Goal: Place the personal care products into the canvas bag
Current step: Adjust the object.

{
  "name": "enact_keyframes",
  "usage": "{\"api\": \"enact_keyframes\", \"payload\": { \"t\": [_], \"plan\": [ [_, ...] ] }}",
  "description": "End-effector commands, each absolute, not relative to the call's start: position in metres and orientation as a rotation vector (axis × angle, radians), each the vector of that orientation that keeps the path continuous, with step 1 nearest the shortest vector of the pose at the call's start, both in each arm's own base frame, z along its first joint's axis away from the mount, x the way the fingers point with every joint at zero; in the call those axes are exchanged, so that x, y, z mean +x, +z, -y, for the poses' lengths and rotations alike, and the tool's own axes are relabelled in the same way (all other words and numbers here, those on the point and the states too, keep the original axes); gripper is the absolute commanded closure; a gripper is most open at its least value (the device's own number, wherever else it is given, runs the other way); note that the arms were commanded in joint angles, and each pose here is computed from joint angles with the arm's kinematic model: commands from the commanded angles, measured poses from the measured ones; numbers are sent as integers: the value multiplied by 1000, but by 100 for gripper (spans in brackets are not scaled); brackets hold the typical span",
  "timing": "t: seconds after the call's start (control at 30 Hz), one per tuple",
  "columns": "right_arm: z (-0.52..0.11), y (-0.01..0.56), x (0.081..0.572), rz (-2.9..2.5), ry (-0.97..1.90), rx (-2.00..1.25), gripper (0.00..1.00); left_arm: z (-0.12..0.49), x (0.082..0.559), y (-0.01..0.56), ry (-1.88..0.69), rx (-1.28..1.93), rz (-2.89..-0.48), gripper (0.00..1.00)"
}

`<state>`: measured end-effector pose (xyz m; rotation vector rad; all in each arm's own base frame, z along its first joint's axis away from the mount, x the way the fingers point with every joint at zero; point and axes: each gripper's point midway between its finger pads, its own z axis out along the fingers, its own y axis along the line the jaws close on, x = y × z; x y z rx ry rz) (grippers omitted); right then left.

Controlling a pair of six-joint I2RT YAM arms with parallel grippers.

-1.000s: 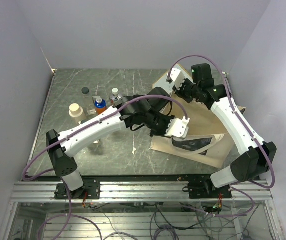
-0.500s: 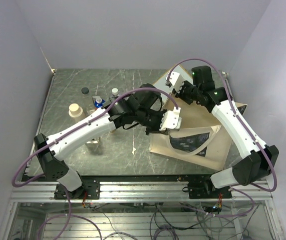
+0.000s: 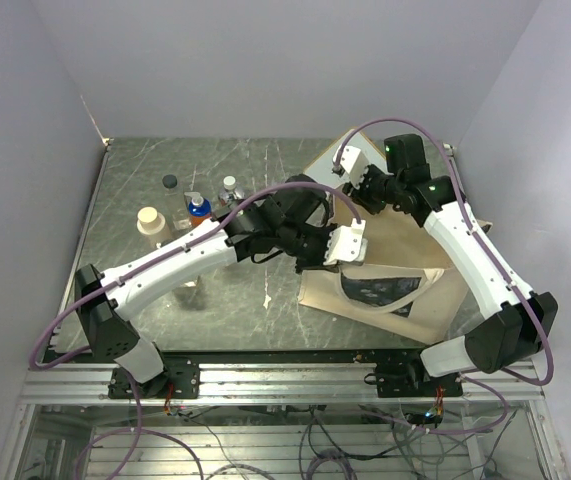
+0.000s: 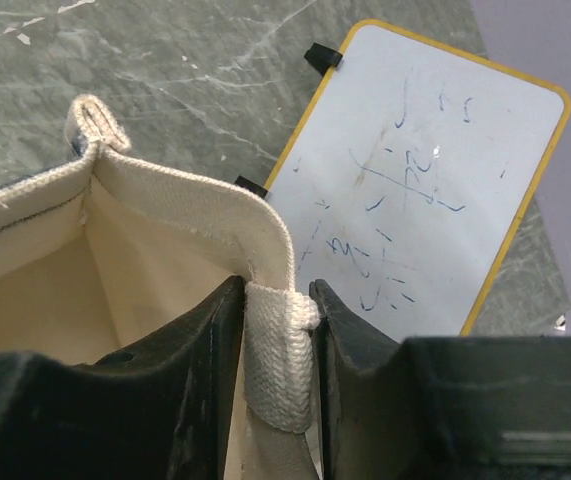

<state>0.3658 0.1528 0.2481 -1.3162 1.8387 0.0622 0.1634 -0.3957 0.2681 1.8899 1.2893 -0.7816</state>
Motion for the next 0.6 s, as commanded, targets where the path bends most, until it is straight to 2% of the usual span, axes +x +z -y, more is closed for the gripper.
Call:
{"api": "enact_keyframes", "payload": {
  "t": [0.0, 0.13, 0.27, 0.57],
  "plan": [
    [-155, 263, 368, -1801, 82, -1254, 70, 409, 163, 281, -791, 1825, -1242, 91],
    [-163, 264, 376, -1784, 104, -1252, 84, 405, 162, 273, -768, 1847, -1247, 92],
    [-176, 270, 388, -1755, 155, -1253, 93, 398, 169, 269, -704, 1845, -1277, 93],
    [-213, 268, 407, -1674, 286, -1294, 91, 375, 191, 266, -522, 1835, -1334, 93]
  ]
}}
